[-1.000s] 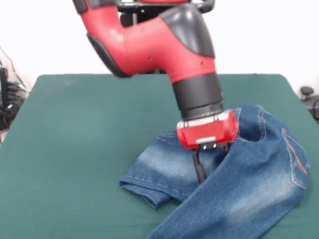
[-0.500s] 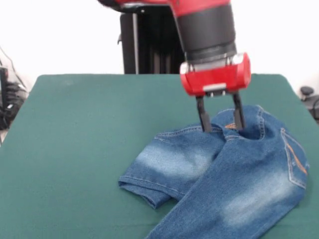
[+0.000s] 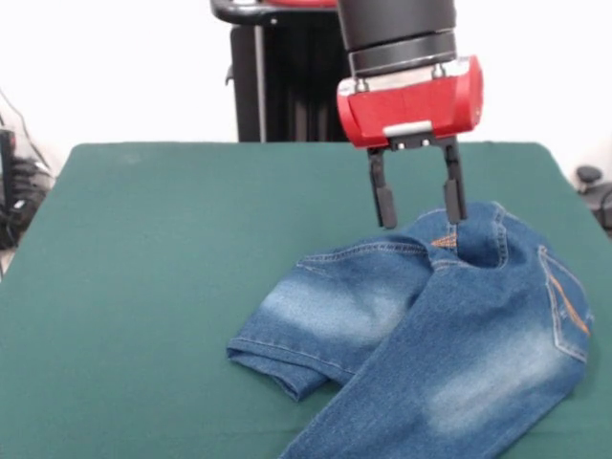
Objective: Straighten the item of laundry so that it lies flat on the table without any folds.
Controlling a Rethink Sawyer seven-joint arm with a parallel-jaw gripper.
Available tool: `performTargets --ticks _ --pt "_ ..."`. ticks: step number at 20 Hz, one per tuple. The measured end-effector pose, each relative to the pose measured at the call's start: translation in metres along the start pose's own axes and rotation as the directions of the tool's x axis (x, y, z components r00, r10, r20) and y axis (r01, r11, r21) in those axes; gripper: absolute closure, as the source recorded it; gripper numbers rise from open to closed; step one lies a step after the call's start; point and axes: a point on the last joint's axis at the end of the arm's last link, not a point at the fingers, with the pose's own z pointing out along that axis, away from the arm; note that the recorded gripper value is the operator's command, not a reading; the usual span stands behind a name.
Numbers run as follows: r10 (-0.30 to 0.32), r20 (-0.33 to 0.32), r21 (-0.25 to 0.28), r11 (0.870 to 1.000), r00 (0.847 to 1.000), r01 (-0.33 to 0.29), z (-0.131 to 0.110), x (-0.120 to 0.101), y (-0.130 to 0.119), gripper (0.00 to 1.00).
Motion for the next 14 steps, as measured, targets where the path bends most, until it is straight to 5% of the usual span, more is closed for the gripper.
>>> performTargets --ticks 14 --pt "0.045 0.010 0.067 0.997 0.999 -0.045 0.000 -0.007 -0.047 0.00"
